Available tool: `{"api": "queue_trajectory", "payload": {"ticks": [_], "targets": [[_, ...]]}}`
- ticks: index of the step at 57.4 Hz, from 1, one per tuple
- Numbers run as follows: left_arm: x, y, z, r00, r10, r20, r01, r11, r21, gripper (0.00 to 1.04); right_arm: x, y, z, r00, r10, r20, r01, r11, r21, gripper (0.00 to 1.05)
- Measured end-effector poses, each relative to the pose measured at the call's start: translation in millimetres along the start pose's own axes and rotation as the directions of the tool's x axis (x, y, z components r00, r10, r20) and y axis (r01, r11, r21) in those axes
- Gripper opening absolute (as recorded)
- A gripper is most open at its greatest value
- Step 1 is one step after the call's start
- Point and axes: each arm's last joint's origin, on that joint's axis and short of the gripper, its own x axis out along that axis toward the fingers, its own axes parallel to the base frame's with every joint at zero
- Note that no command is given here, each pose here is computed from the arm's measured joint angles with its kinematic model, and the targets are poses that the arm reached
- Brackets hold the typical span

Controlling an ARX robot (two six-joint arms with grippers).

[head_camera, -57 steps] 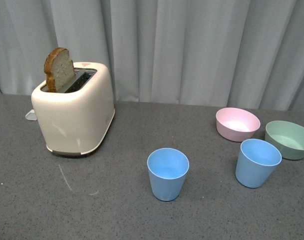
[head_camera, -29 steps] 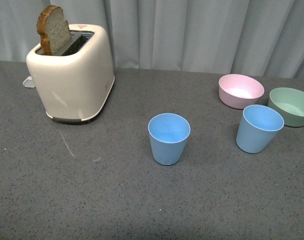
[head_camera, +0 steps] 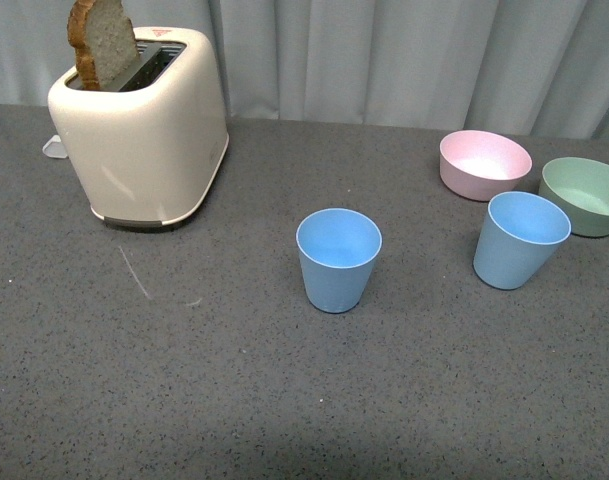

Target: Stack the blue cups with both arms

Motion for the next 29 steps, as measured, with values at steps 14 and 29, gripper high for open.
{"api": "queue_trajectory", "payload": {"ticks": [14, 29], "targets": [[-3.4, 0.0, 1.8, 1.000, 0.000, 0.029, 0.000, 1.000, 0.000, 0.04, 0.0, 0.0, 0.0, 1.000, 0.000, 0.000, 0.000, 1.000, 0.000, 0.95], [-3.5, 0.0, 1.9, 1.000, 0.000, 0.030, 0.000, 1.000, 0.000, 0.50, 0.4, 0.0, 1.3, 1.000, -0.017, 0.012, 0.017, 0.999, -0.049, 0.95]]}}
